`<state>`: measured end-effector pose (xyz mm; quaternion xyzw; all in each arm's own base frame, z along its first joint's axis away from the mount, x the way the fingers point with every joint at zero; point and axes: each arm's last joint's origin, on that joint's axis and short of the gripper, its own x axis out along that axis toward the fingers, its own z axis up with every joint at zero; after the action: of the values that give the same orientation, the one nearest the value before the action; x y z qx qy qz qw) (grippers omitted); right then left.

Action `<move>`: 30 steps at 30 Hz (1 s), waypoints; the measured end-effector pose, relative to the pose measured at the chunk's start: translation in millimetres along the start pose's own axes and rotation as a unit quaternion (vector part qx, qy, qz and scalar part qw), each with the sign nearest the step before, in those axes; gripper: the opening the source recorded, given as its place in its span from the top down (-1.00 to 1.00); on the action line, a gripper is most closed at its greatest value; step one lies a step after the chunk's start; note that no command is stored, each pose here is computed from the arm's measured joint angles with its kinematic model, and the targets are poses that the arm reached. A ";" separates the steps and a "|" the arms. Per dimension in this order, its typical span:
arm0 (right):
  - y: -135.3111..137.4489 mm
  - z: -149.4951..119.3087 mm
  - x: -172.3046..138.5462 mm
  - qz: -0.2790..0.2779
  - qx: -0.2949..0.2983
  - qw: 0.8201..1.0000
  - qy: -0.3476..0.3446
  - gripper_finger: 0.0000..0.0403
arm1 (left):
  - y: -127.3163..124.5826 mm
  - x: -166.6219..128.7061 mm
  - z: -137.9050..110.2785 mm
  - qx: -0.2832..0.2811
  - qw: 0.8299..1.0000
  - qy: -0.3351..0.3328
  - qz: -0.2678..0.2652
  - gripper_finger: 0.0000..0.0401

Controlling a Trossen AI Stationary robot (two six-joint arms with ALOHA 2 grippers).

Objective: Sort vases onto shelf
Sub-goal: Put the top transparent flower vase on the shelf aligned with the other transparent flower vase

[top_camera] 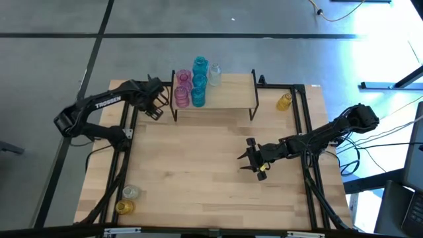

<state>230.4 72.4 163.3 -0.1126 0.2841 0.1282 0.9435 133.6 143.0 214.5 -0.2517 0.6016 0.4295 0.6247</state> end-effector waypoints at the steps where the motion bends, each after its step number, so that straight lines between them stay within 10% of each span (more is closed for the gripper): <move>1: 0.0 0.0 0.0 0.000 -0.002 1.000 0.000 0.09 | -0.8 1.2 0.4 0.001 1.000 0.005 -0.006 0.34; 22: 0.0 0.1 -0.1 0.000 -0.010 1.000 -0.001 0.09 | -0.8 8.9 3.8 0.018 0.999 0.029 -0.030 0.36; 30: 0.0 0.1 -0.1 0.000 -0.010 1.000 -0.001 0.09 | -1.0 8.8 3.6 0.030 0.999 0.029 -0.029 0.72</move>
<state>230.5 72.5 163.5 -0.1222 0.2822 0.1313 0.9424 135.6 147.5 206.3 -0.2627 0.6242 0.3858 0.6265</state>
